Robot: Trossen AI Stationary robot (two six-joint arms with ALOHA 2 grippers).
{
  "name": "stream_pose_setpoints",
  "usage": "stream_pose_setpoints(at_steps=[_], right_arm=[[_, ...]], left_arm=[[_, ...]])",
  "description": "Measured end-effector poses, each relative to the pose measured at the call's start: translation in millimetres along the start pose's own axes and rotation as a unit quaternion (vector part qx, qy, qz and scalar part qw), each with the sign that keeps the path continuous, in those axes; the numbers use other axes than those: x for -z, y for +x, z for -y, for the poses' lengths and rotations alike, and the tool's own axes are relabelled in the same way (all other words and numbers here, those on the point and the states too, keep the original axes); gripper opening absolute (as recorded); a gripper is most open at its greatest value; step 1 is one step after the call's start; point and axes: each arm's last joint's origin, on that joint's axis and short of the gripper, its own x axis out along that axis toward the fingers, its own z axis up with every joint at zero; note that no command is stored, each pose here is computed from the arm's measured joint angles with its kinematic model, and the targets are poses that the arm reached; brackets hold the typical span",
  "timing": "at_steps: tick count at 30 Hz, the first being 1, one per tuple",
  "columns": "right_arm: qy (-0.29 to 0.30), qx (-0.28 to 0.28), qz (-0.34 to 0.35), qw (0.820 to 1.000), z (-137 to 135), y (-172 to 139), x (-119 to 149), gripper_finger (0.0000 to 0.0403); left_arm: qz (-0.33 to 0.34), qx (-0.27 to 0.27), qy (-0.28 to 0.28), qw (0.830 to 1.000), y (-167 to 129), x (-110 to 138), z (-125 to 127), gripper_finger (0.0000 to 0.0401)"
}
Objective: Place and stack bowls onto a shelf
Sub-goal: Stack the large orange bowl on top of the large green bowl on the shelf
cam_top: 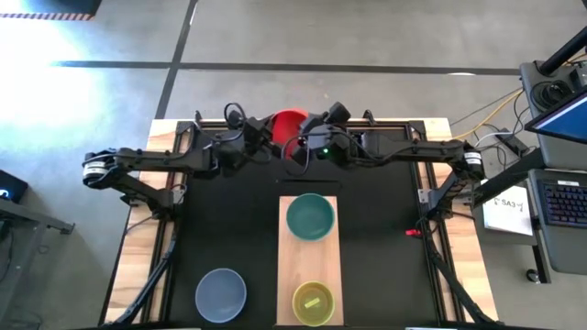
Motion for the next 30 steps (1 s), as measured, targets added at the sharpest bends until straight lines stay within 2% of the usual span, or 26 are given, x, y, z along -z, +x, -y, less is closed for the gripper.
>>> stream_pose_setpoints(at_steps=[3, 7, 11, 20, 26, 30], right_arm=[[-0.003, -0.015, -0.031, 0.999, 6, -3, 6, 0.0220], [-0.002, -0.084, -0.064, 0.994, 13, -9, 11, 0.0227], [-0.011, -0.119, -0.085, 0.989, 19, -16, 14, 0.0232], [0.017, -0.245, -0.111, 0.963, 42, -41, 13, 0.0241], [0.020, -0.258, -0.100, 0.961, 47, -47, 11, 0.0242], [0.015, -0.209, -0.095, 0.973, 53, -43, 10, 0.0248]], left_arm=[[-0.008, 0.025, -0.014, 1.000, 0, 3, 2, 0.0000], [-0.019, 0.044, -0.027, 0.998, 0, 6, 4, 0.0000], [-0.033, 0.068, -0.036, 0.996, 0, 9, 5, 0.0000], [-0.077, 0.125, -0.071, 0.987, 2, 20, 12, 0.0000], [-0.085, 0.140, -0.087, 0.983, 4, 24, 16, 0.0000], [-0.084, 0.156, -0.094, 0.980, 6, 25, 18, 0.0000]])
